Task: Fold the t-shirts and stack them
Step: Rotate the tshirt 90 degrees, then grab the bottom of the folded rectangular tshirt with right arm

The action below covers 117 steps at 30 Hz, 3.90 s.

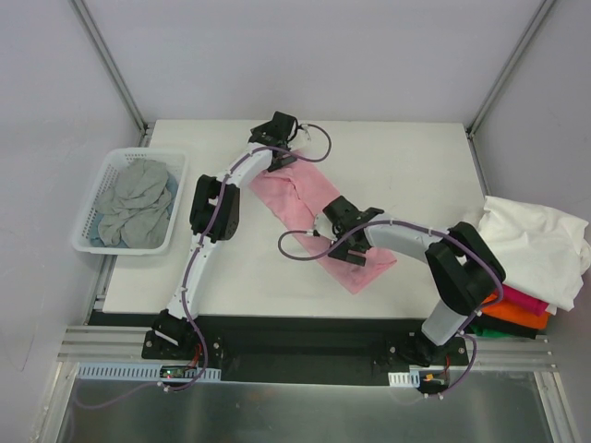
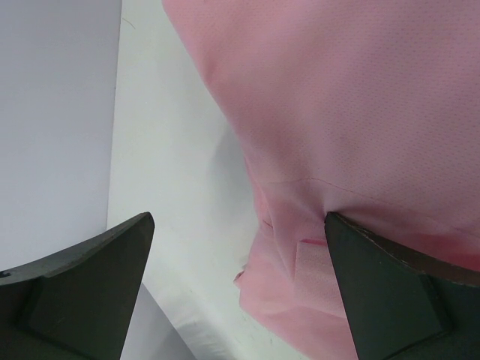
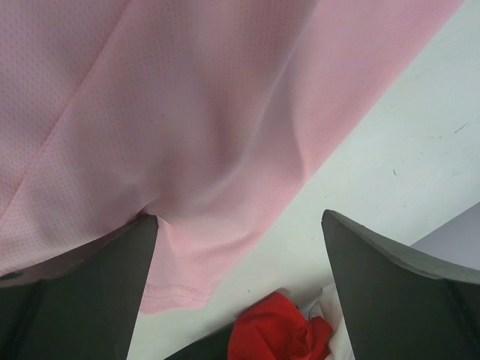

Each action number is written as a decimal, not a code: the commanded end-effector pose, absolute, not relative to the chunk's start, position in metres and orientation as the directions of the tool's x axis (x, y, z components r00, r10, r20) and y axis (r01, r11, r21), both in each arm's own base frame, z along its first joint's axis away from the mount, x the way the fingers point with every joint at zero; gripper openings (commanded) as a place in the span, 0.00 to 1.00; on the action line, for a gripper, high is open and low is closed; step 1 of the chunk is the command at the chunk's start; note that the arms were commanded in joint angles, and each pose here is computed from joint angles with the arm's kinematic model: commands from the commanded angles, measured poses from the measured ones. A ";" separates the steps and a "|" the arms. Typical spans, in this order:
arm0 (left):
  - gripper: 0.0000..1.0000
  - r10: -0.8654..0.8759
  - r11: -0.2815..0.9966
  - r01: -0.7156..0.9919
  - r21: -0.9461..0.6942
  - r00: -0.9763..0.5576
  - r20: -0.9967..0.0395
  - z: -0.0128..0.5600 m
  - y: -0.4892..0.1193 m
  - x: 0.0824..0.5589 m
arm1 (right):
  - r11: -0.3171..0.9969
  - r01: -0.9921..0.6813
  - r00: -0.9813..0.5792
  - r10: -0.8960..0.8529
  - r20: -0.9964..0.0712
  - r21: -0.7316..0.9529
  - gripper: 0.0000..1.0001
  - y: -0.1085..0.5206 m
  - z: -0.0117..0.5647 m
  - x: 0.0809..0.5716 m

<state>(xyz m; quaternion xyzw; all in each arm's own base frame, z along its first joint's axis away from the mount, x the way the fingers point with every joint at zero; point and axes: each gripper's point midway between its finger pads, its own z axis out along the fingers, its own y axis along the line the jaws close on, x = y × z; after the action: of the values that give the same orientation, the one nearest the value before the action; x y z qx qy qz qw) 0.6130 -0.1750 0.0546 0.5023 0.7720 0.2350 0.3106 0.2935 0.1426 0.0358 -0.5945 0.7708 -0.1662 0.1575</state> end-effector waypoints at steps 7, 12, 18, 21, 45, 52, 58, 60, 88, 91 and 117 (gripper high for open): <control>0.99 0.938 0.347 0.645 0.681 -0.235 -0.256 0.036 -0.192 0.622 | 0.207 -0.879 -0.207 -0.977 -0.047 -0.429 0.96 0.156 0.036 0.276; 0.99 0.942 0.333 0.640 0.692 -0.203 -0.266 0.035 -0.203 0.626 | 0.169 -0.890 -0.168 -0.985 -0.040 -0.424 0.96 0.165 0.036 0.269; 0.99 0.963 0.266 0.638 0.723 -0.137 -0.233 0.026 -0.215 0.630 | 0.130 -0.896 -0.125 -0.991 -0.040 -0.424 0.96 0.183 0.036 0.265; 0.99 0.972 0.222 0.619 0.753 -0.077 -0.223 0.027 -0.229 0.636 | 0.103 -0.901 -0.096 -0.995 -0.038 -0.422 0.96 0.196 0.035 0.264; 0.99 0.936 0.113 0.426 0.898 0.258 -0.240 0.057 -0.314 0.666 | -0.072 -0.918 0.113 -0.990 -0.084 -0.390 0.96 0.294 0.042 0.230; 0.99 0.917 0.133 0.393 0.910 0.299 -0.263 0.063 -0.326 0.668 | -0.110 -0.916 0.163 -0.981 -0.107 -0.385 0.96 0.316 0.042 0.224; 0.99 0.906 0.154 0.378 0.913 0.314 -0.282 0.071 -0.332 0.669 | -0.137 -0.911 0.204 -0.969 -0.138 -0.389 0.96 0.338 0.044 0.222; 0.99 0.904 0.170 0.369 0.914 0.311 -0.294 0.076 -0.332 0.670 | -0.141 -0.906 0.214 -0.966 -0.143 -0.399 0.96 0.344 0.047 0.223; 0.99 0.935 0.311 0.111 0.944 0.142 -0.325 0.246 -0.251 0.647 | -0.030 -0.747 0.158 -0.978 -0.133 -0.664 0.96 0.316 0.154 0.226; 0.99 0.940 0.312 0.074 0.947 0.123 -0.319 0.263 -0.241 0.644 | -0.015 -0.735 0.151 -0.978 -0.142 -0.678 0.96 0.311 0.160 0.226; 0.99 0.774 0.547 0.543 0.637 -0.040 -0.631 0.162 -0.298 0.609 | 0.376 -0.511 -0.196 -0.926 -0.321 -0.773 0.96 0.194 0.200 0.303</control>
<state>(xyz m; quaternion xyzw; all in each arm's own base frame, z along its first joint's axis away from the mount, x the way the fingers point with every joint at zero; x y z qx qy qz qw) 0.6172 -0.2705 0.2097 0.4505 0.6823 0.1749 0.5485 0.2888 0.2122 0.1788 -0.5636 0.7028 -0.2474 0.3566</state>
